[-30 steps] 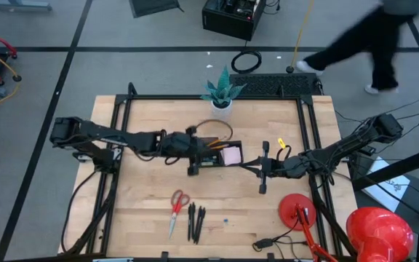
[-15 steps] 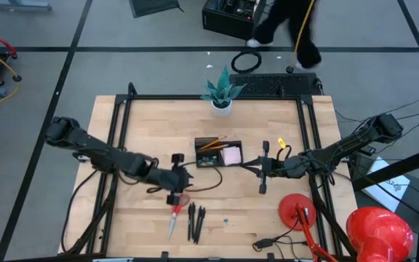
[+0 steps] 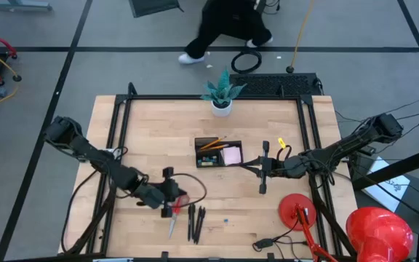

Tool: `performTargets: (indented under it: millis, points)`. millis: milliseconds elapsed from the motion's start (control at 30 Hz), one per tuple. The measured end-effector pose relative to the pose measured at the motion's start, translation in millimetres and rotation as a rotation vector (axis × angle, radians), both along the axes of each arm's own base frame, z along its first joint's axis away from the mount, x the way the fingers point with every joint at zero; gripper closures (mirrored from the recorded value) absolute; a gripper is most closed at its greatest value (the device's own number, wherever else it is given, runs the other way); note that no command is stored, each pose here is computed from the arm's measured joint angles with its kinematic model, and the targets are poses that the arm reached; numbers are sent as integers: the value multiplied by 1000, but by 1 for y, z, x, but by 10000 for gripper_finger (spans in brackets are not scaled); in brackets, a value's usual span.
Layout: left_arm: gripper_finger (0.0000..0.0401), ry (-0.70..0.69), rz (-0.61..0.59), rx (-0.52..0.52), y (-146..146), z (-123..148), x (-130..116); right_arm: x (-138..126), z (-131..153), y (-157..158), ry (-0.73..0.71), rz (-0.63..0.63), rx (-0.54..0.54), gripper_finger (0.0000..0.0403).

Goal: Pick and place office supplies into organizer
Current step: Put the red scissors into the black desk organizer

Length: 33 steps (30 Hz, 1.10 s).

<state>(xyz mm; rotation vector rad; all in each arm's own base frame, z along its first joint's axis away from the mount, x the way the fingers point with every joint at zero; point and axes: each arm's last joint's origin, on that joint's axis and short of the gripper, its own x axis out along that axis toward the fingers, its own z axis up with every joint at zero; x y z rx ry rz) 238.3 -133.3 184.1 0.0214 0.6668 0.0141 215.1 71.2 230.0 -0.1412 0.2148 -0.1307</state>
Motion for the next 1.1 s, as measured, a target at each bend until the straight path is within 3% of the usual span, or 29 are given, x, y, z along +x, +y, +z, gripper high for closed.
performTargets:
  millis: [100, 267, 400, 633, 900, 1100]
  points:
    - [396, -92, 1, -92, -6, -18, -14, 0, 0, 0, 0, 0, 0, 399]
    - [398, -158, 50, -162, -12, -30, -30, 0, 0, 0, -2, 0, 1, 399]
    - [395, -132, 86, -232, -17, -27, -30, 0, 0, 0, -3, -1, 1, 399]
    - [399, -98, 47, -240, -49, -1, -36, 0, 0, 0, -3, -2, 1, 399]
    - [400, 60, 244, -251, -72, 22, -39, 0, 0, 0, -3, -1, 2, 399]
    - [393, 198, 403, -295, -86, 24, -17, 0, 0, 0, -5, -5, 20, 399]
